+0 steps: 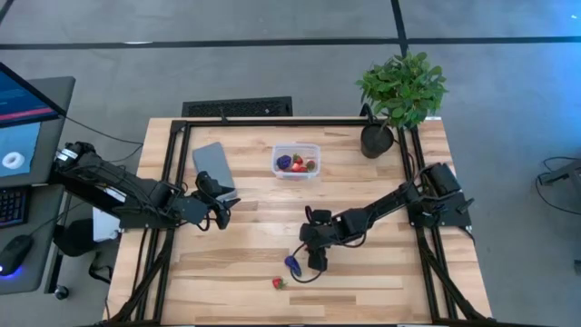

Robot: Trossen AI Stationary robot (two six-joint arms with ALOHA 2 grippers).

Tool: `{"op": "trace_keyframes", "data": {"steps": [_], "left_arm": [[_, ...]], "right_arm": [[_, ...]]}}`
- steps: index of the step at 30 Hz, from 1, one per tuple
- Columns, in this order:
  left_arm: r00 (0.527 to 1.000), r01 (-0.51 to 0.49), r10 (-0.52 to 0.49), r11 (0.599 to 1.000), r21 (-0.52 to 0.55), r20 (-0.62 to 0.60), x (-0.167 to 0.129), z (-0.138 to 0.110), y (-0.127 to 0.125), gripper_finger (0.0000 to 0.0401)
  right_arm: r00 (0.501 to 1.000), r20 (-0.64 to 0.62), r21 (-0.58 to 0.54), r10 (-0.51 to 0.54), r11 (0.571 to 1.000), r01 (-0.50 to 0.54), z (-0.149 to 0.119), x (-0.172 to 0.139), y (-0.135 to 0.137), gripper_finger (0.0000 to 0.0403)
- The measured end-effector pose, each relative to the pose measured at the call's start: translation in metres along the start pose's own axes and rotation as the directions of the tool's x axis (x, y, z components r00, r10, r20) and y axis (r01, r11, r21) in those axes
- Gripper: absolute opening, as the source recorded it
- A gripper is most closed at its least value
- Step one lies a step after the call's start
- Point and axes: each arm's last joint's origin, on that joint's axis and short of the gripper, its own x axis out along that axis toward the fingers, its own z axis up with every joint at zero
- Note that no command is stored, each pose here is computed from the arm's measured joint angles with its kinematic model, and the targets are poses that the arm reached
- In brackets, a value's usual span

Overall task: Pick and placing Produce into tupperware
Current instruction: Put the peach into the transparent bin

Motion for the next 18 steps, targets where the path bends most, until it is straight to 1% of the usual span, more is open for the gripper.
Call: {"op": "trace_keyframes", "data": {"steps": [3,6,13,18], "left_arm": [[1.000,0.000,0.000,1.000,0.000,0.000,0.000,0.000,0.000,0.0180],[1.000,0.000,0.000,1.000,0.000,0.000,0.000,0.000,0.000,0.0180],[1.000,0.000,0.000,1.000,0.002,-0.002,0.000,0.000,0.000,0.0180],[1.000,0.000,0.000,1.000,0.002,-0.002,0.000,0.000,0.000,0.0180]], "right_arm": [[1.000,-0.001,0.001,0.000,1.000,0.000,0.000,0.000,0.000,0.0147],[1.000,0.005,0.001,0.004,1.000,-0.004,0.001,-0.002,0.000,0.0137],[1.000,0.016,0.028,0.019,0.999,-0.019,0.004,-0.007,-0.002,0.0144],[1.000,0.015,0.050,0.020,0.999,-0.021,0.007,-0.014,-0.008,0.0138]]}}
